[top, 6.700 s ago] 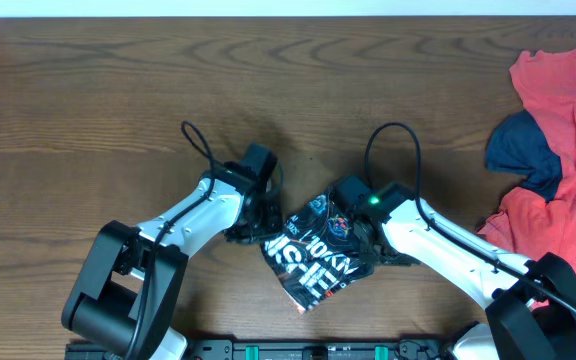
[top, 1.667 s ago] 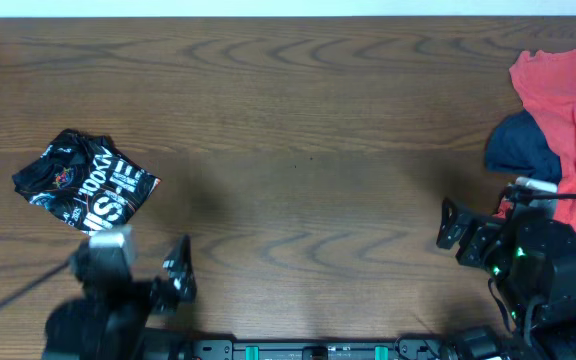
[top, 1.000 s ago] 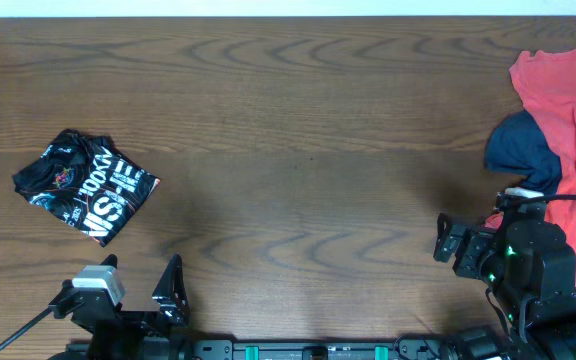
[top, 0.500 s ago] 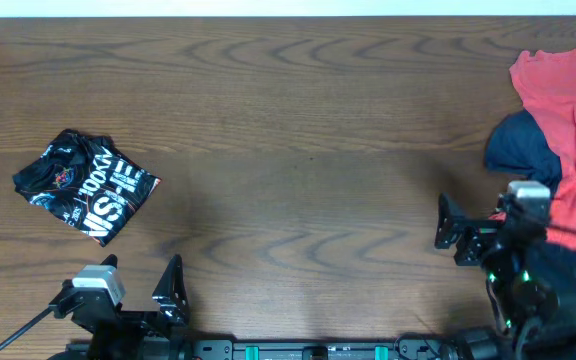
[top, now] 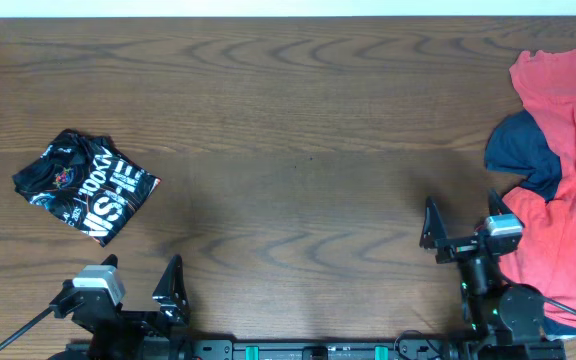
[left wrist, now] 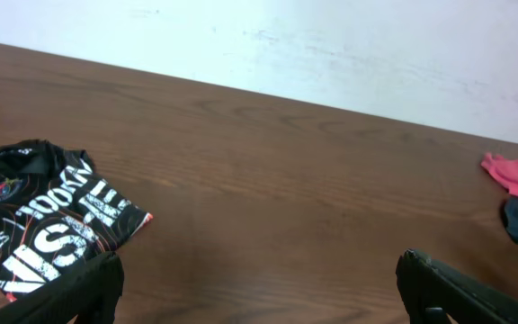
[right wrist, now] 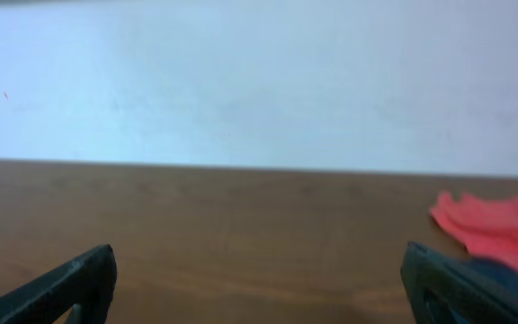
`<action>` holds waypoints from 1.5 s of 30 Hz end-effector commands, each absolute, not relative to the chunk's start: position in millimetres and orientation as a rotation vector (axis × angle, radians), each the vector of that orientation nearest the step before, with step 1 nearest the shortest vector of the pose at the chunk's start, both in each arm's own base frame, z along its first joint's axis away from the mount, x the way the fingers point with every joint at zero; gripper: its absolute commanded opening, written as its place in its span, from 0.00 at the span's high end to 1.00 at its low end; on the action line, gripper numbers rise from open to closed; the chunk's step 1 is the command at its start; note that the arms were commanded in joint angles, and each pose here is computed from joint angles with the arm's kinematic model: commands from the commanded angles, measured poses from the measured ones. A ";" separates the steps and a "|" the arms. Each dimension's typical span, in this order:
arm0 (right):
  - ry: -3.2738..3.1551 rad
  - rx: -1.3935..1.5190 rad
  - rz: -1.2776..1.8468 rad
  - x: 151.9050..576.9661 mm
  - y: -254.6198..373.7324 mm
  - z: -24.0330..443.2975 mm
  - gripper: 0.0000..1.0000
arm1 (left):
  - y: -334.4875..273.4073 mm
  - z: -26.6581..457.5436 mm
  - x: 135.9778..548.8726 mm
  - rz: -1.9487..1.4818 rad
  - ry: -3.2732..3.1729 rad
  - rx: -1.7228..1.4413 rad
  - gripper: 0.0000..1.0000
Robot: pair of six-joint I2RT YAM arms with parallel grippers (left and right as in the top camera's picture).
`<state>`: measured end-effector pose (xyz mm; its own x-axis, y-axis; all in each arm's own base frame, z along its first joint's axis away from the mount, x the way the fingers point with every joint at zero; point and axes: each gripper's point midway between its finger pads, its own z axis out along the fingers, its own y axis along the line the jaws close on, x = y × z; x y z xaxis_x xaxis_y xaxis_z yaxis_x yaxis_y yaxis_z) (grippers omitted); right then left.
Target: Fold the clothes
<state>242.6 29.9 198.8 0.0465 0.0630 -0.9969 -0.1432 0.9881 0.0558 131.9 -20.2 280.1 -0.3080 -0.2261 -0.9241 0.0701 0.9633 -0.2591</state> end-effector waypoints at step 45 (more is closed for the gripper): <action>1.643 -0.094 0.111 245.0 26.6 157.0 0.01 | -8.3 258.4 126.6 -0.210 1.941 -0.170 0.02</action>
